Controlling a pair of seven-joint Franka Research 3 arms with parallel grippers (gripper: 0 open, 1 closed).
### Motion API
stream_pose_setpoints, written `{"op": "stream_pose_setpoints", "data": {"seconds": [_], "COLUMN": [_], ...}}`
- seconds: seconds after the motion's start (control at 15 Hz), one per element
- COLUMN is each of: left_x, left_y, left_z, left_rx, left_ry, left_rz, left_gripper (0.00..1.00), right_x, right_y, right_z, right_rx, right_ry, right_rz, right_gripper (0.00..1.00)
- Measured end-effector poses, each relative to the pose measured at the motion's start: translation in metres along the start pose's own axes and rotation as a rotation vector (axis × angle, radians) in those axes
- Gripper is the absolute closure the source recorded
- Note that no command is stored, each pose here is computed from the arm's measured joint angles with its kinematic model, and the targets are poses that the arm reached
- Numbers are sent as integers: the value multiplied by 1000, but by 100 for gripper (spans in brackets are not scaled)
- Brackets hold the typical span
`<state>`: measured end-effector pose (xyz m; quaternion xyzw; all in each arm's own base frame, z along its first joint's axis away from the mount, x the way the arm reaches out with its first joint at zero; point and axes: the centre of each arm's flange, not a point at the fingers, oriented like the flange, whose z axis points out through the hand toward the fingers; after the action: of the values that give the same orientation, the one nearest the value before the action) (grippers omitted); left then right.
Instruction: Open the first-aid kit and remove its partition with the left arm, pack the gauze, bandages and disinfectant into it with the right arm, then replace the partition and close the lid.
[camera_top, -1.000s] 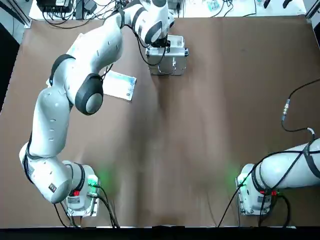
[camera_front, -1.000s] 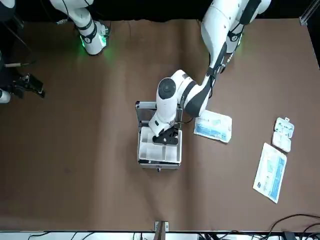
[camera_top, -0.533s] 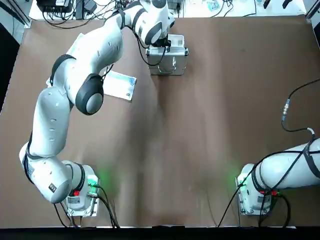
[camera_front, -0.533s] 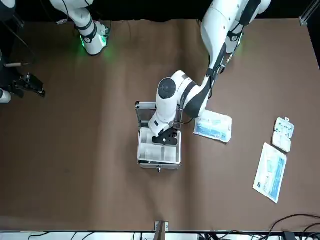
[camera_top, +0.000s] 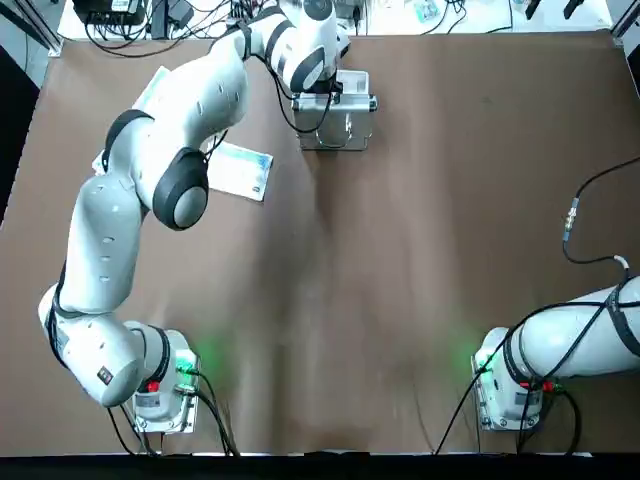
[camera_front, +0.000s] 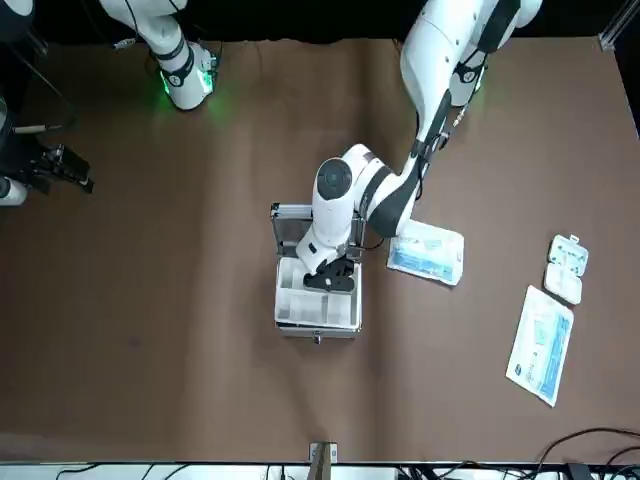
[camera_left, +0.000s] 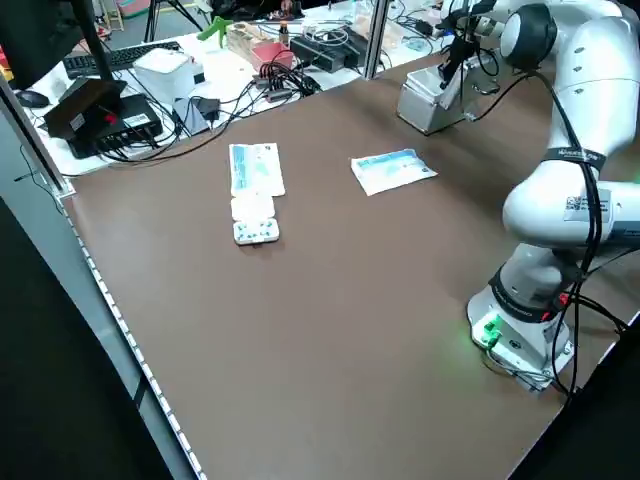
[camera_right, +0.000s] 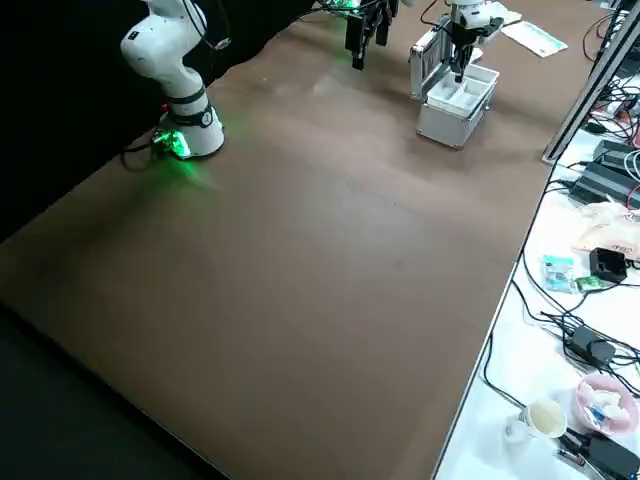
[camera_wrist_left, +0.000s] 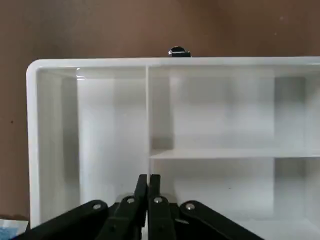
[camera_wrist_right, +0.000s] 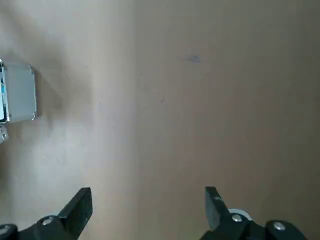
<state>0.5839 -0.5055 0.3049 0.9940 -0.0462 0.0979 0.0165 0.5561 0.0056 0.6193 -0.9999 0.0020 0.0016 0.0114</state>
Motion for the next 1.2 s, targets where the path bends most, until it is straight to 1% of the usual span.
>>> {"op": "stream_pose_setpoints", "data": {"seconds": [1.2], "left_x": [-2], "left_y": [-1], "left_z": [3], "left_rx": [8], "left_ry": [-10], "left_rz": [1], "left_gripper": [97], "right_x": [1], "right_y": [-9], "right_z": [0], "right_rx": [0], "right_ry": [12], "right_rz": [-16], "right_gripper": [0]}}
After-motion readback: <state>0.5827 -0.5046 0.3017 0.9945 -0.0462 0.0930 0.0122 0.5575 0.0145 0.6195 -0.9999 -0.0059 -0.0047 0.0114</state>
